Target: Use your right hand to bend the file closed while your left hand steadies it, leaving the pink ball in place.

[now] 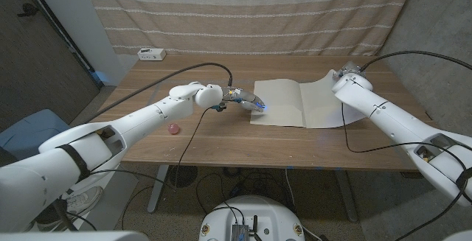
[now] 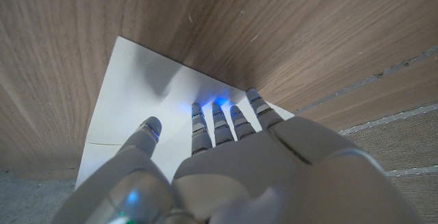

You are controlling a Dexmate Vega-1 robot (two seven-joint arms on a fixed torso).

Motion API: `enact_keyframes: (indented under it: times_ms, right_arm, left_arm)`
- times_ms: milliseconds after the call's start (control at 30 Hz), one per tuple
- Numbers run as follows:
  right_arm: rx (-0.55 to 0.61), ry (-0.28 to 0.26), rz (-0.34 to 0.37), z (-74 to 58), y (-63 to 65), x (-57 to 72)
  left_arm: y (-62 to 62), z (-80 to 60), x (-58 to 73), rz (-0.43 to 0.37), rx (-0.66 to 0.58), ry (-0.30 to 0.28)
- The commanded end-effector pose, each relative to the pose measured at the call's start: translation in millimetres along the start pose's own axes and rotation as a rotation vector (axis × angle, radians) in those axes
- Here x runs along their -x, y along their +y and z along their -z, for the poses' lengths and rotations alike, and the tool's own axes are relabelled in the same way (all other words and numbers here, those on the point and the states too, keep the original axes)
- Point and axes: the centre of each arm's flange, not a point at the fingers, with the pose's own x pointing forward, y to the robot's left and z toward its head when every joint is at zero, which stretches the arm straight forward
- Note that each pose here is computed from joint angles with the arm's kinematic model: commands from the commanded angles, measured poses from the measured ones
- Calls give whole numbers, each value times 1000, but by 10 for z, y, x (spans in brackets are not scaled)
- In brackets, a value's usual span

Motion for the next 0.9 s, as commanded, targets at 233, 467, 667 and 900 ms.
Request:
enact_keyframes:
  times_ms: [233, 467, 667, 900]
  right_arm:
    - [-200, -68, -280, -34, -115, 0]
    - [-295, -77, -389, 21, -119, -28]
    - [-293, -59, -453, 64, -99, -49]
    - [-388, -88, -545, 134, -79, -79]
  left_arm:
    - [-7, 16, 12, -11, 4, -7]
    - [-14, 11, 14, -13, 5, -9]
    - [-13, 2, 22, -18, 5, -8]
    - [-3, -16, 19, -17, -1, -8]
